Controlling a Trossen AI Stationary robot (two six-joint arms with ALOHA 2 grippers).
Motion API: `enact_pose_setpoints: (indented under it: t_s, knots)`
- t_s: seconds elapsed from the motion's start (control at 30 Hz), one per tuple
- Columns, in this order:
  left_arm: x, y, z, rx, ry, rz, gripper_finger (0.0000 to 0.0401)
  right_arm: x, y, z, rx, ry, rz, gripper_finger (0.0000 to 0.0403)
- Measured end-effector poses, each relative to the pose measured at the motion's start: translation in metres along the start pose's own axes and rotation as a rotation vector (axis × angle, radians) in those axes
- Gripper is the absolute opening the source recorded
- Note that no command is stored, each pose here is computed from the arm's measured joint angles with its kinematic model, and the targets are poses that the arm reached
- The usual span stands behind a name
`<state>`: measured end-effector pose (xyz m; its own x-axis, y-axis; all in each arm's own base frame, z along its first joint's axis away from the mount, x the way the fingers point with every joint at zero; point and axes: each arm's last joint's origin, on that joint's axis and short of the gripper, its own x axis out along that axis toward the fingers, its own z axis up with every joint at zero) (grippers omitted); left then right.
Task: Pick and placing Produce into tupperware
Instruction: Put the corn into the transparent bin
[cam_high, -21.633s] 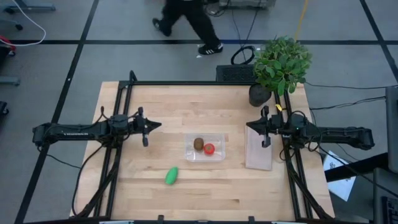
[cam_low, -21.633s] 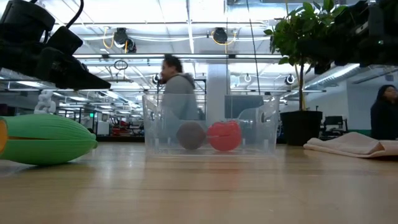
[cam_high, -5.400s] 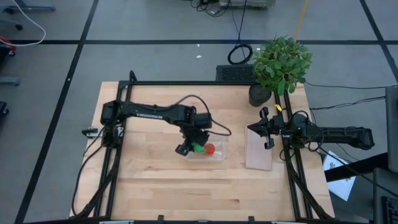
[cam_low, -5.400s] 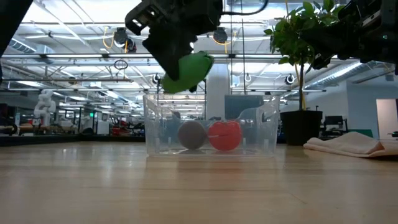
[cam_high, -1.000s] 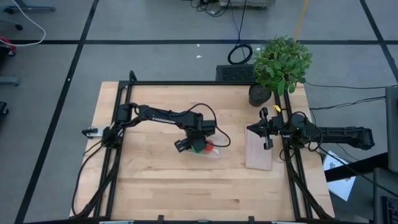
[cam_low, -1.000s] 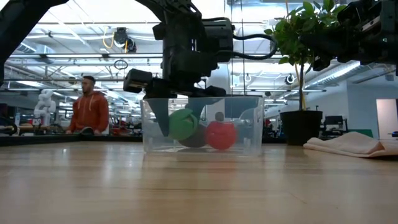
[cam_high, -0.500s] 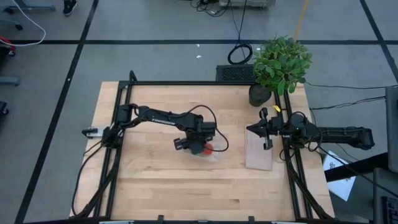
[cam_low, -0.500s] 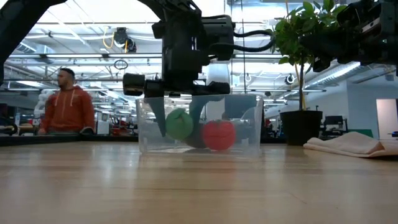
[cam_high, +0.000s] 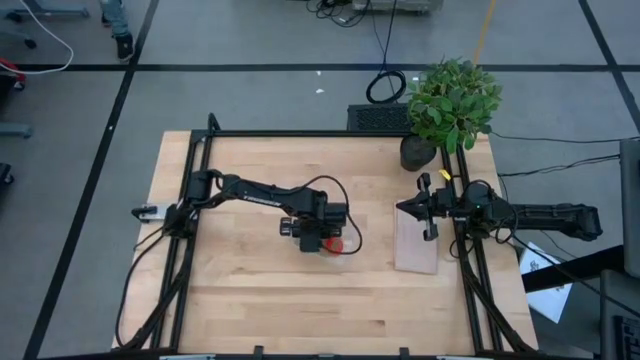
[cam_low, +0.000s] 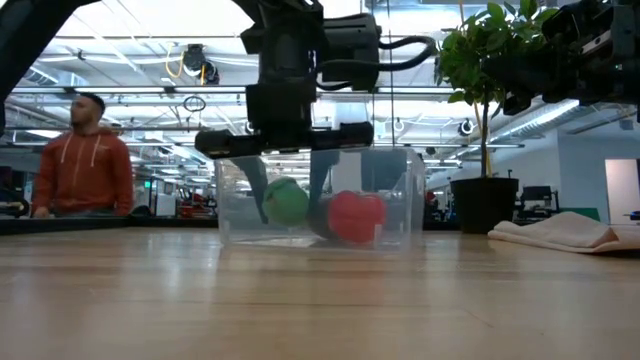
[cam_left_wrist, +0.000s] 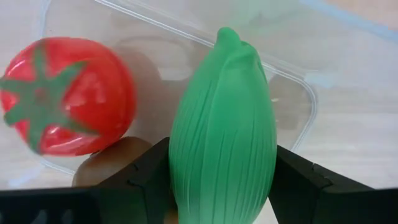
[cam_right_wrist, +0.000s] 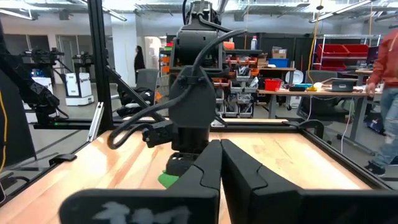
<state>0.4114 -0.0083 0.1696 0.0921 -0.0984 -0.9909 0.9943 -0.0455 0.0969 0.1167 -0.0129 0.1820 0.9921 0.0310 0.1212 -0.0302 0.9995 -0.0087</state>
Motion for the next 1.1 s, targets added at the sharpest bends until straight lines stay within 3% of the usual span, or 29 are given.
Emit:
enact_pose_setpoints:
  t_s: [0.73,1.1]
  knots:
    - [-0.0001,0.0005,0.0013,-0.209,-0.036,0.002,0.0212,0.0,0.0,0.0,0.003,0.0,0.0,0.0]
    - [-0.0001,0.0011,0.0012,-0.243,-0.037,0.007,0.0253,0.0,0.0,0.0,0.004,0.0,0.0,0.0]
